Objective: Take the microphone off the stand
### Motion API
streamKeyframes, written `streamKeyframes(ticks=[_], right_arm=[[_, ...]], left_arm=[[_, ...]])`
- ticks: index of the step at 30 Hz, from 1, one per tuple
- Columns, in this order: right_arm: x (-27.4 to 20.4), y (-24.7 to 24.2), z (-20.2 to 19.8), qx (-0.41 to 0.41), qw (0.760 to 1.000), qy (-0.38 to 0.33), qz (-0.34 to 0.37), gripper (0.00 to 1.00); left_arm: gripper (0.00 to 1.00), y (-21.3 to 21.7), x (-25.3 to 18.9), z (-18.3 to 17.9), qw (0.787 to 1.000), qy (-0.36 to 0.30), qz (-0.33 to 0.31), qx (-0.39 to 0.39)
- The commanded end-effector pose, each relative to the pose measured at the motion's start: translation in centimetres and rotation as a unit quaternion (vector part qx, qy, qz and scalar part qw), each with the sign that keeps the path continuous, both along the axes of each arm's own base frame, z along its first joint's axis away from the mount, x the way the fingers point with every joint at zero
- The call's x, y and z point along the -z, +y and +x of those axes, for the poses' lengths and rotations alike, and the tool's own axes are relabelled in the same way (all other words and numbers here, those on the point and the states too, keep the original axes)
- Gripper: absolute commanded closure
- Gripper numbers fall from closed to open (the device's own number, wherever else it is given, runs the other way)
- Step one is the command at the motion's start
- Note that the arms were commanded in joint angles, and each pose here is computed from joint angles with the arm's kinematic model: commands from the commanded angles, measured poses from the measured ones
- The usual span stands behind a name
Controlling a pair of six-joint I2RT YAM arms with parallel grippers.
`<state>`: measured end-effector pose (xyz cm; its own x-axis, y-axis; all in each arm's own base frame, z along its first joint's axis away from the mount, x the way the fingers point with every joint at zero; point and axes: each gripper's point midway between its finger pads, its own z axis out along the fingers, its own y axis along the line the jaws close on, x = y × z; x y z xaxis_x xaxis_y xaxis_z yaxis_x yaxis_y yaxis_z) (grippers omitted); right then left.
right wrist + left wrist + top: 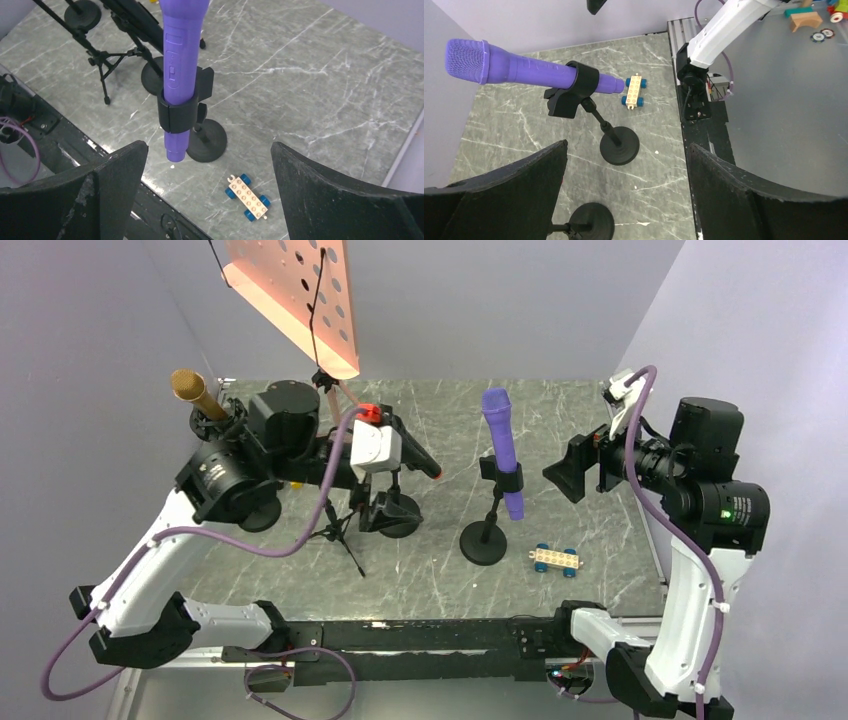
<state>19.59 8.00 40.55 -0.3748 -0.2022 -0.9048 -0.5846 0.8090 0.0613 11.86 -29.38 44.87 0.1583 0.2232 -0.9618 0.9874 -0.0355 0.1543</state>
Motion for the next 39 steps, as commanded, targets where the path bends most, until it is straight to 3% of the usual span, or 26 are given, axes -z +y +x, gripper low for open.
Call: streamKeyframes(ticks=[1,10,14,22,26,33,36,39], right_arm=[[1.4,1.1,-0.4,-0.041,0.999,0.011,0.003,0.00],[4.9,6.2,0.3,-0.102,0.993,0.058,0.003,0.00],[6.2,6.2,2.5,-0.065,0.995,0.072,-0.006,0.00],[8.5,5.8,5.0,-0.008,0.996,0.087,-0.020,0.15],[9.1,5.4,4.8,-0.012,0.995,0.085,-0.045,0.32],[9.1,6.0,3.4,-0.077,0.994,0.051,-0.058,0.77],[9.5,7.2,1.8,-0.147,0.987,0.036,-0.052,1.00],[9.8,8.0,-0.1,-0.215,0.976,0.000,-0.047,1.00]], left_arm=[[0.07,-1.6,-1.3,1.6,0.997,-0.061,-0.046,-0.016],[0.05,-3.6,0.6,3.4,0.998,-0.018,-0.042,-0.051],[0.04,-3.6,0.4,3.8,0.997,-0.026,-0.044,-0.066],[0.04,-4.1,0.2,5.2,0.995,-0.043,-0.041,-0.085],[0.04,-4.3,0.9,5.8,0.994,-0.041,-0.042,-0.097],[0.05,-4.6,2.3,6.5,0.992,-0.050,-0.039,-0.105],[0.05,-4.7,3.2,6.6,0.992,-0.056,-0.044,-0.104],[0.01,-4.7,4.0,6.4,0.990,-0.073,-0.072,-0.101]])
